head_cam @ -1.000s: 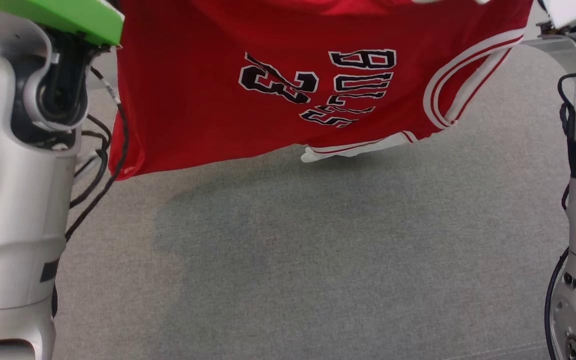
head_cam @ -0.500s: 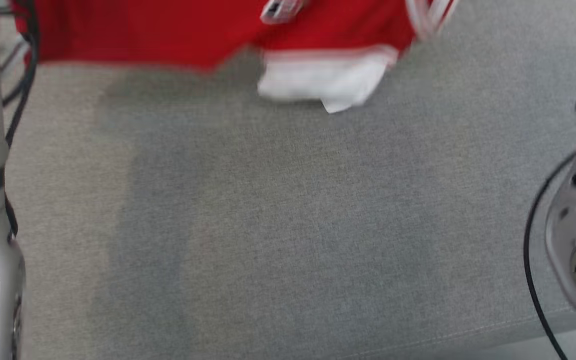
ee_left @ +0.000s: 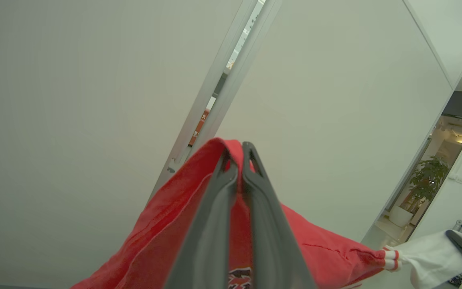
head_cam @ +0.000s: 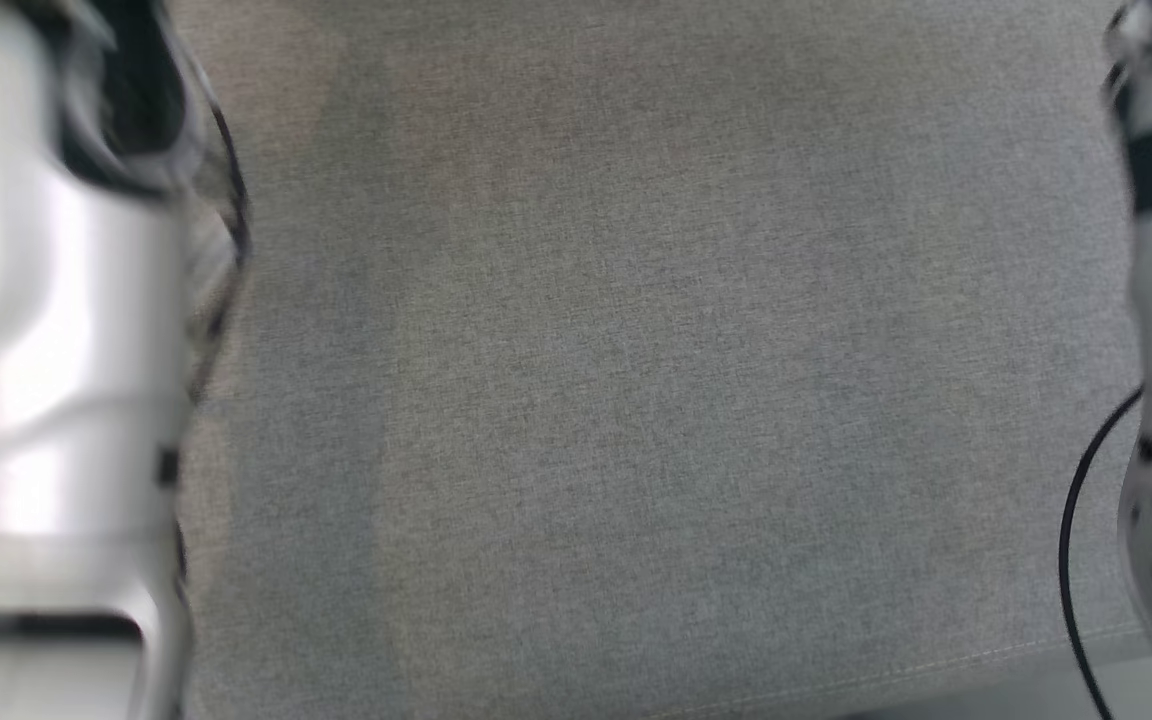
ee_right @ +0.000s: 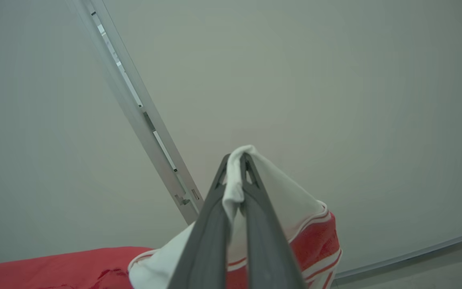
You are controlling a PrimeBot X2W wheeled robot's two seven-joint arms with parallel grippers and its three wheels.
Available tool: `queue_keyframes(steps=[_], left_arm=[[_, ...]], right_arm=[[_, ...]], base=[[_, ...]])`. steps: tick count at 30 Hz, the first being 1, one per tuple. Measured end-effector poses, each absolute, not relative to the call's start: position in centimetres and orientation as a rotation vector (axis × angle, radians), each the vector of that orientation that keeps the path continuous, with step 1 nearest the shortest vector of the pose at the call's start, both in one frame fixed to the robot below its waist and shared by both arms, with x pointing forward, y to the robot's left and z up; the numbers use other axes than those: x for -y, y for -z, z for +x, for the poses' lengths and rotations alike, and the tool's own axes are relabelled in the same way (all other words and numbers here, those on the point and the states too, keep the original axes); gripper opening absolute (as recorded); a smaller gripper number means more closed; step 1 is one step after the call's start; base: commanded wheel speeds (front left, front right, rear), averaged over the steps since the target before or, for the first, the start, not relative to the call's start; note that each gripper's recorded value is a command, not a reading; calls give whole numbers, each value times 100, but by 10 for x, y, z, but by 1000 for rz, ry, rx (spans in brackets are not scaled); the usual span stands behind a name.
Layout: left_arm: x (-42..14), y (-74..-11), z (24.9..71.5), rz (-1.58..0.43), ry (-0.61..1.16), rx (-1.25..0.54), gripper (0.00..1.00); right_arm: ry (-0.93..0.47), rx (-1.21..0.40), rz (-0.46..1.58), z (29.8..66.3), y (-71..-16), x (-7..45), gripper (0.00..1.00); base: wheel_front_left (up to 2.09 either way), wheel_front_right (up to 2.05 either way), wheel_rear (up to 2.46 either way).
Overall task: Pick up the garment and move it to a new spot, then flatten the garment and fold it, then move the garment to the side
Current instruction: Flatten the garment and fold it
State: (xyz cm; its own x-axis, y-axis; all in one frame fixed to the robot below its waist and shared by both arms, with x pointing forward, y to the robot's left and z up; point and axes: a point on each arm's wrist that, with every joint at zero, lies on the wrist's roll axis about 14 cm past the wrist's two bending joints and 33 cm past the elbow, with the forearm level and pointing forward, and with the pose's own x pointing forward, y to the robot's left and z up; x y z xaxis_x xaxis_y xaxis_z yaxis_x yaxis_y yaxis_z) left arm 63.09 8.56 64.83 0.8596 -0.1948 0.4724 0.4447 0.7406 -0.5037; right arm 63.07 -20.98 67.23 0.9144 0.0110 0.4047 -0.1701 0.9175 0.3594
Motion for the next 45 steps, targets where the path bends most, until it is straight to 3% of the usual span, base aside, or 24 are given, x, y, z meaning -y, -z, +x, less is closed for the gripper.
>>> queue_keyframes(steps=[4, 7, 13, 22, 35, 40, 45], left_arm=[[-81, -529, 598, -613, 291, 107, 0], [-78, -476, 565, -584, 266, -50, 0], [-83, -411, 496, -625, 210, -307, 0], [-117, -393, 420, -645, 119, -392, 0], [-144, -379, 342, -537, 93, -529, 0], [-143, -388, 333, -559, 105, -539, 0], [-128, -411, 342, -655, 136, -505, 0]], right_arm=[[-90, 84, 401, 604, -562, 205, 0], [-91, -112, 409, 568, -506, 206, 0], [-52, -346, 455, 490, -450, 217, 0], [-36, -458, 529, 401, -444, 204, 0], [-66, -700, 526, 309, -428, 190, 0], [-76, -712, 528, 303, -431, 190, 0], [-118, -612, 535, 331, -458, 186, 0]], base=[[0, 0, 0], [0, 0, 0], [0, 0, 0], [0, 0, 0], [0, 0, 0], [0, 0, 0], [0, 0, 0]])
